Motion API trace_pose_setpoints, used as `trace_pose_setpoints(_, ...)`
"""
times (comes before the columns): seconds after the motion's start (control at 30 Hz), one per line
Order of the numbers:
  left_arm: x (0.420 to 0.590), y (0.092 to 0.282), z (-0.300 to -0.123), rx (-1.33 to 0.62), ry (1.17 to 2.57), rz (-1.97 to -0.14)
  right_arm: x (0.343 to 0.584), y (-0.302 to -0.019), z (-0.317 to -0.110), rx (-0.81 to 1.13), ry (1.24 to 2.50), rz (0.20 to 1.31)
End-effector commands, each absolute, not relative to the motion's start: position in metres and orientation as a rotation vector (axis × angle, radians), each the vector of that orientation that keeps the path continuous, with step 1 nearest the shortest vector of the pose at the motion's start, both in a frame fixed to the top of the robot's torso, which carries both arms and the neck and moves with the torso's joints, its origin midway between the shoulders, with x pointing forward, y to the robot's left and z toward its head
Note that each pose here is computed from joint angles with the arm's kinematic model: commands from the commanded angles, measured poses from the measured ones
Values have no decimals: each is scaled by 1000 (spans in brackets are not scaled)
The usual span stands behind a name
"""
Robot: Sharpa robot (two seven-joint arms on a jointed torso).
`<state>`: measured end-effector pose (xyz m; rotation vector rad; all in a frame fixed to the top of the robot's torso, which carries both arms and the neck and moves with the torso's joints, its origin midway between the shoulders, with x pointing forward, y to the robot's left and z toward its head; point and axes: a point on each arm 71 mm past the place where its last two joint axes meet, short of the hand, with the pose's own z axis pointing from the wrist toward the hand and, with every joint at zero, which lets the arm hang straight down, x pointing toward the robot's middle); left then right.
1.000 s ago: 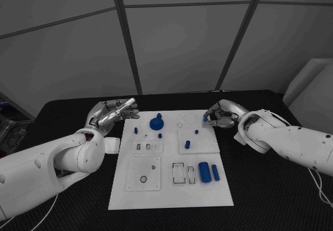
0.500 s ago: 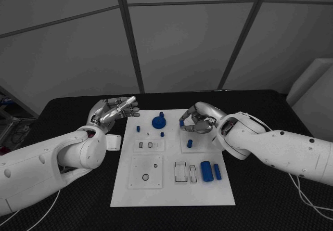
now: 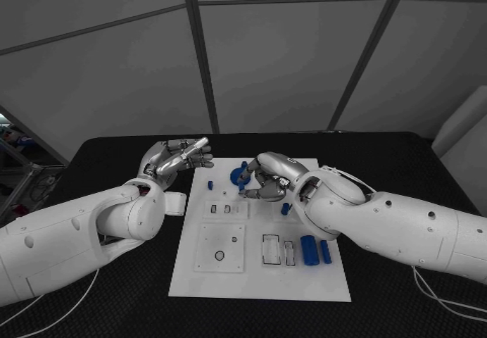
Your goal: Assemble the parts on the task board
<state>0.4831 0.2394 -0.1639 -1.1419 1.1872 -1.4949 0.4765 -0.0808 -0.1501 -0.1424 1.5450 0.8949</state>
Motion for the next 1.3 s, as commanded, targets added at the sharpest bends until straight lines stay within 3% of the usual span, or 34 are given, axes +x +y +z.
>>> trace_pose_setpoints(0.03, 483, 238, -162, -1127, 1188, -1511, 475, -71, -155, -197, 1562, 839)
trace_pose_setpoints(0.4, 484, 237, -162, -1127, 1188, -1512, 468, -52, -176, -262, 1625, 795)
trace_pose_setpoints(1.3, 484, 237, -163, -1130, 1193, -1510, 472, -45, -188, -288, 1682, 735)
